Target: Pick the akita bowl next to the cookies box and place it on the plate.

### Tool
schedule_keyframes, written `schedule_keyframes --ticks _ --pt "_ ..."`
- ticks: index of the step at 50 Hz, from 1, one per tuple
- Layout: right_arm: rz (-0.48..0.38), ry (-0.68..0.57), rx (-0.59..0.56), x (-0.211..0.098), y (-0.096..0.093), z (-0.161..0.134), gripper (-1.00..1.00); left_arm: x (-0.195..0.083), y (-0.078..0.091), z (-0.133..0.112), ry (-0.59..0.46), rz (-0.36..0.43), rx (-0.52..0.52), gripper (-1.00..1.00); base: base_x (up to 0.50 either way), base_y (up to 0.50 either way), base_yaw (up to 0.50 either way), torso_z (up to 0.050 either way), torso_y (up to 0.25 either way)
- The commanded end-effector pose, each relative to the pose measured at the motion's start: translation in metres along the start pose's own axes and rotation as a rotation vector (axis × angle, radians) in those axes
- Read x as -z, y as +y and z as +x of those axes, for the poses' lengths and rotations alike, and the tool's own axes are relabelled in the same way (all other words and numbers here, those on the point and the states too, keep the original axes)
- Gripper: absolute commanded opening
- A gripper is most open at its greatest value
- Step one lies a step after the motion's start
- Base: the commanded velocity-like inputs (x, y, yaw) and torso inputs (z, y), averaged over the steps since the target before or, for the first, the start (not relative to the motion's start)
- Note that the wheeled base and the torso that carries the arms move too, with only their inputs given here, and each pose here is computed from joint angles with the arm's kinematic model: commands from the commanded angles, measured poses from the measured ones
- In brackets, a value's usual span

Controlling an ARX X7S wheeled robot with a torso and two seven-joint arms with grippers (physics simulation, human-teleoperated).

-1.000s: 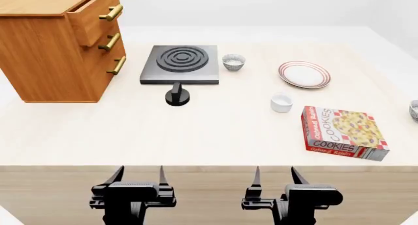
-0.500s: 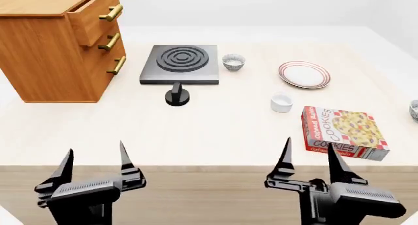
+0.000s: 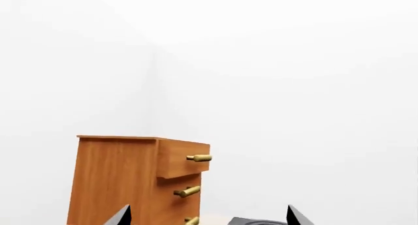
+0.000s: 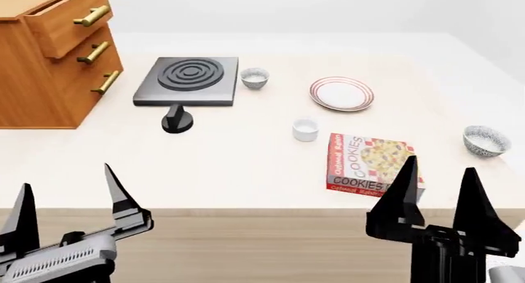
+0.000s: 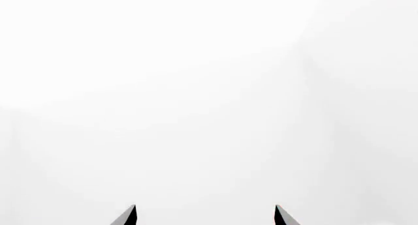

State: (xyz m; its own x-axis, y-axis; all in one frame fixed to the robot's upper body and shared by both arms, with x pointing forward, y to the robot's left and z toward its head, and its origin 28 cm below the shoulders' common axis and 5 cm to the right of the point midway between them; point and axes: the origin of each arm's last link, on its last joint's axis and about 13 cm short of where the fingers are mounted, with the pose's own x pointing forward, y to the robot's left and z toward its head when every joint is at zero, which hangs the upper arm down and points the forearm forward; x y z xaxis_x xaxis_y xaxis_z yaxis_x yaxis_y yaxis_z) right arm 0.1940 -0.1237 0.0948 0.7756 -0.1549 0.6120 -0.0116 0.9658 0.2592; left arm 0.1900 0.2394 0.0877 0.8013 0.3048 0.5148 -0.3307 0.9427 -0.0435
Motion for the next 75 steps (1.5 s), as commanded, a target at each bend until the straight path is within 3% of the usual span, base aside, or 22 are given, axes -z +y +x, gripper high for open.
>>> schedule_keyframes --ticks 1,41,45,52,55,75 --pt "0.016 -0.035 -0.023 -0.005 0.000 0.000 1.00 -0.002 0.001 -0.002 -0.030 0.007 -0.005 1.00 0.00 -0.50 0.00 0.000 0.000" --pt "0.013 -0.021 -0.049 -0.003 0.000 -0.001 1.00 -0.001 -0.001 -0.003 -0.026 0.005 0.010 1.00 0.00 -0.50 0.00 0.000 0.000" --pt "-0.013 -0.039 -0.093 -0.005 0.003 -0.003 1.00 -0.001 -0.001 -0.003 -0.024 0.006 0.010 1.00 0.00 -0.50 0.00 0.000 0.000" --pt "-0.013 -0.021 -0.136 -0.006 0.007 -0.004 1.00 -0.002 -0.001 -0.003 -0.019 0.007 0.010 1.00 0.04 0.00 0.00 0.000 0.000" --pt "-0.047 -0.020 -0.154 -0.006 0.008 -0.005 1.00 -0.002 -0.001 -0.004 -0.019 0.007 0.012 1.00 0.50 0.00 0.00 0.000 0.000" --pt "-0.046 -0.004 -0.179 -0.003 0.009 -0.006 1.00 0.000 -0.001 -0.003 -0.015 0.009 0.016 1.00 0.50 0.00 0.00 0.000 0.000"
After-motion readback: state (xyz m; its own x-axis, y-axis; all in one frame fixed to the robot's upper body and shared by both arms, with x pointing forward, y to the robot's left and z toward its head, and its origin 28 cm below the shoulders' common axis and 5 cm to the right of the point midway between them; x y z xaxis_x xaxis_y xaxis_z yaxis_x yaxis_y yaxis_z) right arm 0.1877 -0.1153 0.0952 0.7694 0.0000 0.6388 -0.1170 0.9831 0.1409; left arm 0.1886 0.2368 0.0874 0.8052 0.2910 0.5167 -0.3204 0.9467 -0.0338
